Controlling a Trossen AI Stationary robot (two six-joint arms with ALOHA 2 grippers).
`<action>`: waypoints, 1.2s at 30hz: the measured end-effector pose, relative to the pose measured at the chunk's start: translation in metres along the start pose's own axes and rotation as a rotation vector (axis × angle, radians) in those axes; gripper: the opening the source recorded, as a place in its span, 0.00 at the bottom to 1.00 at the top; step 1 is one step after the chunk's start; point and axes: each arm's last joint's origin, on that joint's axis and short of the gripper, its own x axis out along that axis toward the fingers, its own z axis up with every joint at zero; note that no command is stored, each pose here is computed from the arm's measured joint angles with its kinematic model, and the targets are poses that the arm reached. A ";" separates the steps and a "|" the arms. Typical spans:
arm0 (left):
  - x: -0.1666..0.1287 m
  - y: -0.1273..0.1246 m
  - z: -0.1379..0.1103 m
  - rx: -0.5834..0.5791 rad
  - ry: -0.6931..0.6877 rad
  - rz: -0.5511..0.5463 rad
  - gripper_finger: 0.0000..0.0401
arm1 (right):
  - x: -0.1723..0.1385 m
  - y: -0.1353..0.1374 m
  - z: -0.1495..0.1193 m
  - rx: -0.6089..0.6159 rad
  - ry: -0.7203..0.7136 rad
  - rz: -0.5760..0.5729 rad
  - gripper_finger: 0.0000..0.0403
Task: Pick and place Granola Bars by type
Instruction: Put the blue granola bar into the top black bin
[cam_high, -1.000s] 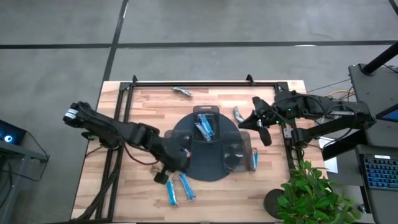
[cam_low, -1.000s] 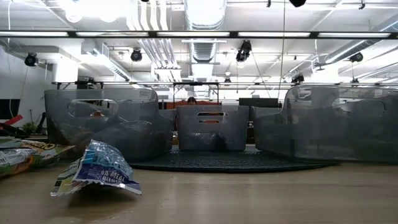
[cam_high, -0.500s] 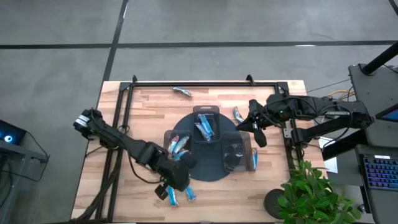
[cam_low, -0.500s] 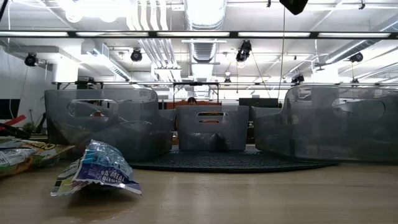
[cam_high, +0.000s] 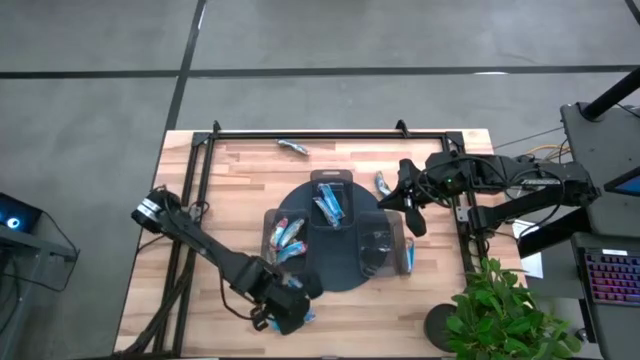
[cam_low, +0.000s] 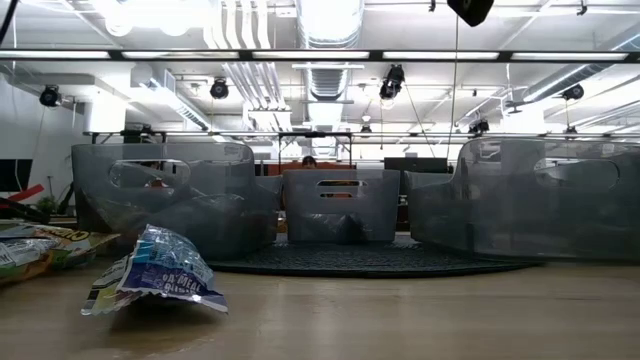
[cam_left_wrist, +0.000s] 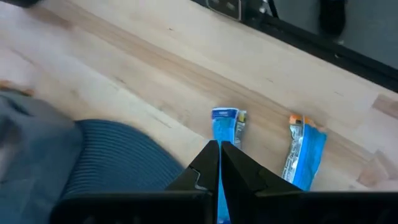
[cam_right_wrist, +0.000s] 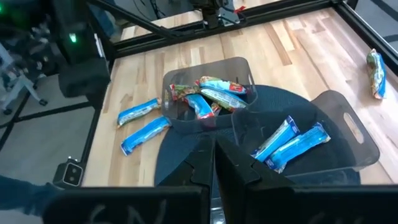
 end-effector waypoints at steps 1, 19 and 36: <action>0.004 0.000 0.000 -0.002 -0.001 -0.023 0.00 | 0.000 0.000 0.000 -0.001 0.000 0.000 0.02; 0.056 0.004 -0.018 -0.206 0.189 -0.103 0.35 | 0.000 0.000 0.000 0.032 0.000 0.004 0.02; 0.084 0.009 -0.028 -0.073 0.264 -0.110 0.50 | 0.000 0.000 0.000 0.062 0.002 0.004 0.02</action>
